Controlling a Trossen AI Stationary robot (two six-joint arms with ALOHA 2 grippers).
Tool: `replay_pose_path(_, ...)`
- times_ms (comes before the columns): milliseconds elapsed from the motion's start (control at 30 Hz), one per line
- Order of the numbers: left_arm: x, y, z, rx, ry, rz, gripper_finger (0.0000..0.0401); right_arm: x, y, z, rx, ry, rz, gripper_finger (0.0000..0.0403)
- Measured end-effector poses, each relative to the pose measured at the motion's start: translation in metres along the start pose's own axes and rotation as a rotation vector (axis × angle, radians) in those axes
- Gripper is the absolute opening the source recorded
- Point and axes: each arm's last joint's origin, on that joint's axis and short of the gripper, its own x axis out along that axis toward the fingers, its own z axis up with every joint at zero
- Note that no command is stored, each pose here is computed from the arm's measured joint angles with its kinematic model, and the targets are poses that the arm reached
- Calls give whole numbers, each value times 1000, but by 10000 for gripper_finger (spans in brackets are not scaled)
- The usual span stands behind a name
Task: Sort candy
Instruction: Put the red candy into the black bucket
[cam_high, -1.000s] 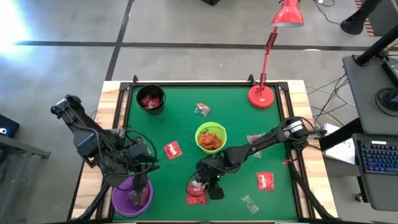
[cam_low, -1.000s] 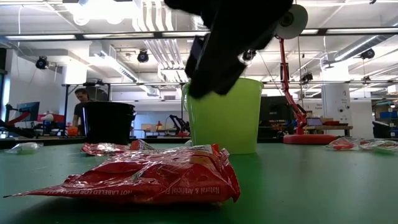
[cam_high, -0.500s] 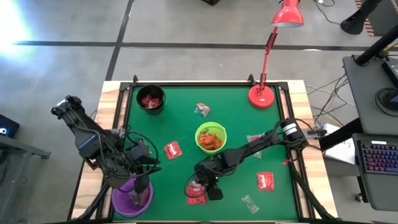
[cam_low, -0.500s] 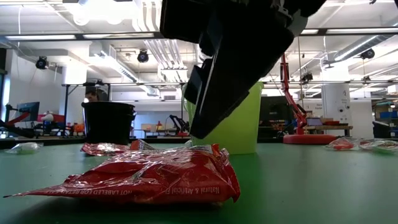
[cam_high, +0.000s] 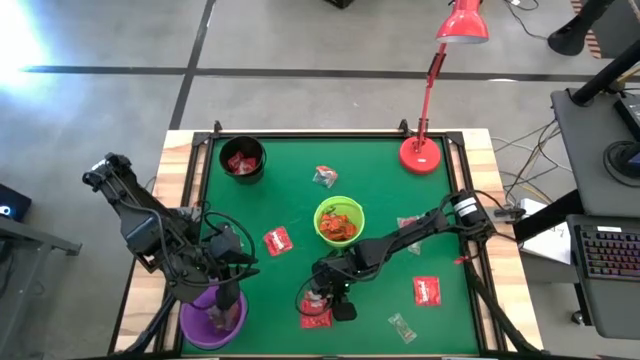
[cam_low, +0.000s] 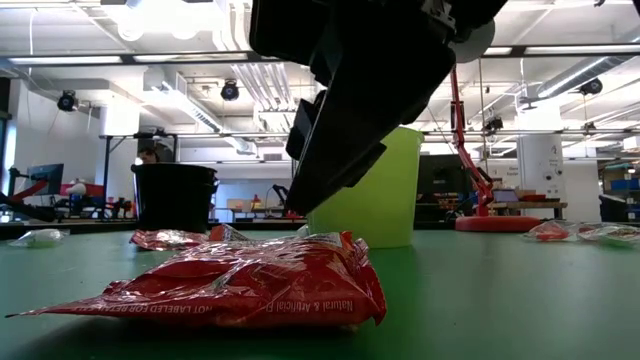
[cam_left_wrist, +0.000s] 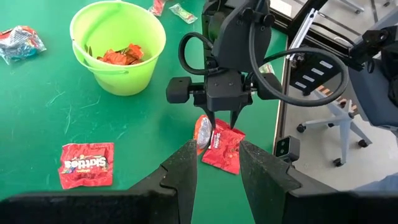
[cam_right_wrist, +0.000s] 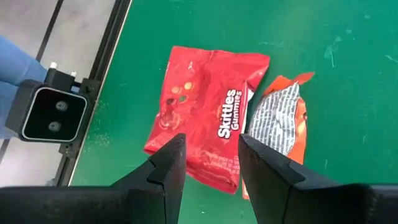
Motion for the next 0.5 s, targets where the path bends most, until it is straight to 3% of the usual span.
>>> replay_pose_path(500, 0, 0, 0, 0, 0, 0, 102, 8, -8, -15, 21, -5, -3, 137)
